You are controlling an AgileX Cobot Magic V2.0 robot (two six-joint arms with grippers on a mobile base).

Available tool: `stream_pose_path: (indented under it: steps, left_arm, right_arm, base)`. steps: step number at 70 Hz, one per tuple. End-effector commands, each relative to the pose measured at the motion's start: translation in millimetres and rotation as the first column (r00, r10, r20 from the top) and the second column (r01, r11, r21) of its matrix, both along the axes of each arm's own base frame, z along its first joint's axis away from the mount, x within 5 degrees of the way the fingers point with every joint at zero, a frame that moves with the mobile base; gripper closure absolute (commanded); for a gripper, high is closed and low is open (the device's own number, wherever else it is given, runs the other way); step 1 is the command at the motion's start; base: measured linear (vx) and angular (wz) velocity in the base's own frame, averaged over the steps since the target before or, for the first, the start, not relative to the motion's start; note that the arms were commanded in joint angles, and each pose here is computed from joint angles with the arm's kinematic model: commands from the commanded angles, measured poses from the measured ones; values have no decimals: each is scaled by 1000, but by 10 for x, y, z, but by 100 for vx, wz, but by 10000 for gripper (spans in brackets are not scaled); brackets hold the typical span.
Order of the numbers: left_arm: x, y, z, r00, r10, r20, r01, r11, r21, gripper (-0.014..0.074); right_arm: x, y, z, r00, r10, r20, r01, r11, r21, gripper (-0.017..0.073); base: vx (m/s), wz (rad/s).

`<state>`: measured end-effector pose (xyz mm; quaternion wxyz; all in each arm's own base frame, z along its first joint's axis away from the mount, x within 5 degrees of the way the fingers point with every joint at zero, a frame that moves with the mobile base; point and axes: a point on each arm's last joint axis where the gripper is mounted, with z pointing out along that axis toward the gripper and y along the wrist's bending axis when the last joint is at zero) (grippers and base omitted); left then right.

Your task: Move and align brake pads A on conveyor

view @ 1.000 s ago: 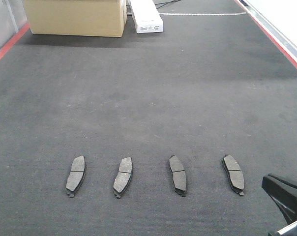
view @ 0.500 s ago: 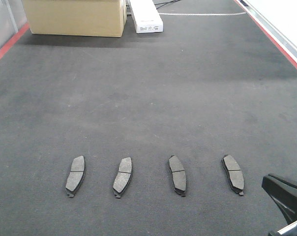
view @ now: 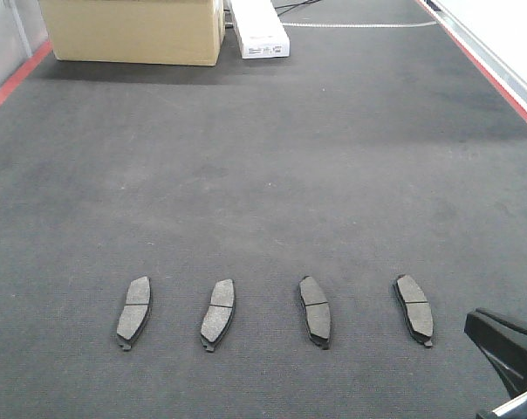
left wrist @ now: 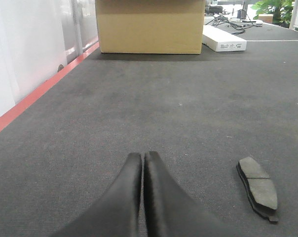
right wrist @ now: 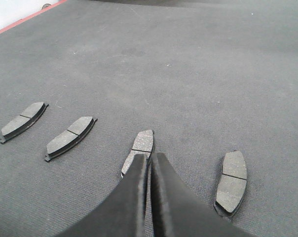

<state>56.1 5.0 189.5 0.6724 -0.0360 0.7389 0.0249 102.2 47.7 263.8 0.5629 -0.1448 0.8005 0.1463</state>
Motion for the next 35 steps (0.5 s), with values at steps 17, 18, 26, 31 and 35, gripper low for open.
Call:
stream_pose_path:
  steps: [17,18,26,31,35]
  left_arm:
    - [5,-7,-14,998,-11,64,11,1000,-6,600]
    - [5,-7,-14,998,-11,64,11,1000,-6,600]
    - [5,-7,-14,998,-11,64,11,1000,-6,600]
    - [5,-7,-14,998,-11,64,11,1000,-6,600]
    - [5,-7,-15,998,-11,63,11,1000,-6,600]
  right_arm:
    - [26,10,157,995,4,98,-6,1000,24,560]
    - [26,10,157,995,4,98,-6,1000,24,560]
    - [27,11,158,995,5,100,-7,1000,21,560]
    - [18,7,173,992,13,124,-13,1000,6,560]
    - [6,-11,202,986,15,165,-12,1000,-20,560]
  base:
    - [0,0]
    - [0,0]
    - [0,0]
    - [0,0]
    - [0,0]
